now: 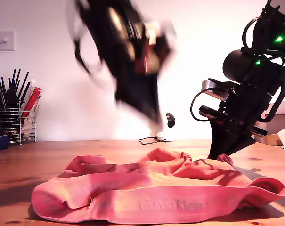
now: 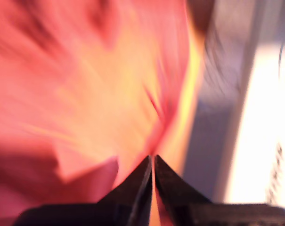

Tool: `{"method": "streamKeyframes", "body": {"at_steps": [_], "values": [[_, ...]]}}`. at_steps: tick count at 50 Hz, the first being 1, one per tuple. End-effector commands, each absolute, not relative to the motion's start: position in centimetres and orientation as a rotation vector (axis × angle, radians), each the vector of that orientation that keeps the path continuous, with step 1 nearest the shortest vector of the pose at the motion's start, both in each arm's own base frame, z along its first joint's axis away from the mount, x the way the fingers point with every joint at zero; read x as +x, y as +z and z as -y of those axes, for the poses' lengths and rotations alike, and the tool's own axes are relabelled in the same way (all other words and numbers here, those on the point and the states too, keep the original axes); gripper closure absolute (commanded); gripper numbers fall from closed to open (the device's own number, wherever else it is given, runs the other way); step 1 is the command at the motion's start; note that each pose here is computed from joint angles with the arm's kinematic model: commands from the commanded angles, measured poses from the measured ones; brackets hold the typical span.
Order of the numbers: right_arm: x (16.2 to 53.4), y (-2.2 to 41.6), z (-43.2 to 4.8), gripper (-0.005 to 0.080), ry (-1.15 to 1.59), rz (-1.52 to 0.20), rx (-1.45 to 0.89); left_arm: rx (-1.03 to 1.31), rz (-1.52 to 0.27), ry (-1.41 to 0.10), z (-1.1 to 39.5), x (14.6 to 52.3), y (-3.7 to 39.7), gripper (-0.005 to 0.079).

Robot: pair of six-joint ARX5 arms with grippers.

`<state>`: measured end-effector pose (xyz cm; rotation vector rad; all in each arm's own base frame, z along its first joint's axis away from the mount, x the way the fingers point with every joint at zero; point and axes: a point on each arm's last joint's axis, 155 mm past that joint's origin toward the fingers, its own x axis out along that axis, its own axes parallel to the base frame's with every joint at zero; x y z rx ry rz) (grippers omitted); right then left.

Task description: Fold the underwear in front of you. After folding it, place it to the right side.

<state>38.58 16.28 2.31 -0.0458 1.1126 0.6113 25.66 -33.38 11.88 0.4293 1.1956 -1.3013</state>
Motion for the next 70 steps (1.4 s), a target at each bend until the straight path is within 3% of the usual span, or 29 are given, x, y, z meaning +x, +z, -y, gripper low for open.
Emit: {"method": "streamKeyframes", "body": {"at_steps": [1, 16, 33, 54, 70], "values": [[39.0, 2.8, -16.6, 0.0763, 0.62, -1.096, -0.045, 0.404, -1.183, -1.281, 32.7, 25.4, 11.9, 0.0762], [39.1, 2.8, -16.7, 0.0763, 0.621, -1.091, -0.045, 0.389, -0.836, -1.124, 30.4, 27.2, 13.6, 0.0762], [39.2, 2.8, -16.7, 0.0763, 0.621, -1.089, -0.046, 0.438, -0.635, -0.917, 25.0, 26.0, 9.6, 0.0762], [39.1, 2.8, -16.8, 0.0763, 0.625, -1.09, -0.047, 0.487, -0.543, -1.041, 27.4, 23.8, 8.8, 0.0756], [39.0, 2.8, -17.0, 0.0763, 0.629, -1.091, -0.049, 0.578, -0.56, -1.089, 28.4, 24.5, 4.8, 0.0718]]}}
